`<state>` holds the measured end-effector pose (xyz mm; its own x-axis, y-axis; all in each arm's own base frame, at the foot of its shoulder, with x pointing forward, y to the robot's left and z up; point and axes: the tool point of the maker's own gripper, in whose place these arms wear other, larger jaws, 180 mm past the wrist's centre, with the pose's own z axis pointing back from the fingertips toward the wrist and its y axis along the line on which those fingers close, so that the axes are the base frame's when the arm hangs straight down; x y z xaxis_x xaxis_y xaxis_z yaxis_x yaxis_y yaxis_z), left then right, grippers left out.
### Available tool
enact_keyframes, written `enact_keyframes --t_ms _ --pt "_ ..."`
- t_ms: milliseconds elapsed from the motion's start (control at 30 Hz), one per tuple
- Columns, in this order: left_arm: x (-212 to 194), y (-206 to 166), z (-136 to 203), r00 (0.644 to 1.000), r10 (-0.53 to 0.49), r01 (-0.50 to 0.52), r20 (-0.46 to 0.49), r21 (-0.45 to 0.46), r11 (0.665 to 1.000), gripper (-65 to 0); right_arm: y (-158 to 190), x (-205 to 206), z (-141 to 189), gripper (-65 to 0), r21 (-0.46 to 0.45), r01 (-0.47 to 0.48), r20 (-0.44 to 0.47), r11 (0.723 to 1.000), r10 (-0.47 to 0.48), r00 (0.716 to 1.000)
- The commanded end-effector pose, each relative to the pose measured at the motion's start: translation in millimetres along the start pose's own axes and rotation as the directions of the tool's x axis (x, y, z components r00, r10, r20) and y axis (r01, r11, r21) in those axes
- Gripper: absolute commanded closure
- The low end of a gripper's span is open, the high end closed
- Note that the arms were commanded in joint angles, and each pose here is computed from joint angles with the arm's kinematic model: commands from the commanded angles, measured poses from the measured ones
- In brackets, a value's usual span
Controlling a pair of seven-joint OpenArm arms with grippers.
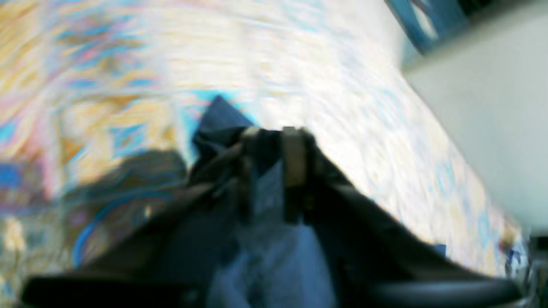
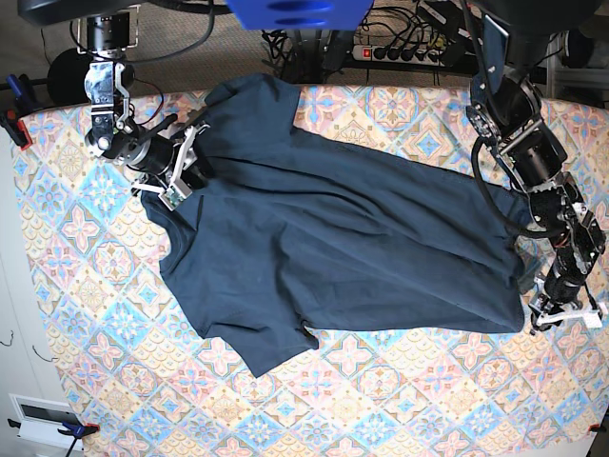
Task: Layout the t-shirt on the table in an organized manner, then fold the t-shirt properly
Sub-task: 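Pull the hem corner with the left gripper back toward the shoulder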
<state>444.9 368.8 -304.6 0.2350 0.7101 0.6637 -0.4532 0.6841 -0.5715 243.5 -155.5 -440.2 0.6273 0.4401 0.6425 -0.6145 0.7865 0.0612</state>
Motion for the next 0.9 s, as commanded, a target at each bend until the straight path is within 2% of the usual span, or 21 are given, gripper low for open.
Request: enact_keyframes --t_ms 0,100,167,333,433,533,633,700,867 --pt "22 -5 2 0.999 0.015 -0.015 0.048 0.000 1.000 -17.0 -14 -33 6 -15.7 -0.056 -0.036 -0.161 0.998 0.027 0.987" --pt "13 -4 0 1.000 0.016 -0.016 0.014 0.018 1.000 -25.0 -14 -31 6 -15.7 -0.057 -0.040 -0.157 0.998 0.031 0.987" --pt "-5 -4 2 0.997 -0.009 0.010 -0.073 0.018 1.000 -28.0 -14 -31 6 -15.7 -0.057 -0.041 -0.158 0.997 0.032 0.987" --pt "-14 6 47 0.983 -0.133 0.135 -0.128 0.006 0.991 -28.2 -12 -34 7 -15.7 -0.055 -0.040 -0.161 0.998 0.031 0.986" --pt "-23 28 74 0.964 -0.198 0.205 -0.178 0.019 0.979 -28.8 -12 -34 7 -15.7 -0.055 -0.040 -0.161 0.998 0.031 0.986" --pt "-32 54 94 0.945 -0.218 0.234 -0.244 0.037 0.972 -28.9 -12 -34 7 -15.7 -0.055 -0.040 -0.161 0.998 0.031 0.986" --pt "-48 76 106 0.933 -0.202 0.228 -0.296 0.053 0.972 -28.9 -12 -34 7 -15.7 -0.055 -0.040 -0.161 0.998 0.031 0.986" --pt "-51 93 117 0.940 -0.161 0.194 -0.302 0.082 0.978 -28.9 -12 -34 7 -15.7 -0.054 -0.039 -0.162 0.998 0.030 0.986" --pt "-49 131 140 0.966 -0.043 0.086 -0.253 0.161 0.983 -29.3 -12 -34 7 -15.7 -0.055 -0.040 -0.161 0.998 0.031 0.986"
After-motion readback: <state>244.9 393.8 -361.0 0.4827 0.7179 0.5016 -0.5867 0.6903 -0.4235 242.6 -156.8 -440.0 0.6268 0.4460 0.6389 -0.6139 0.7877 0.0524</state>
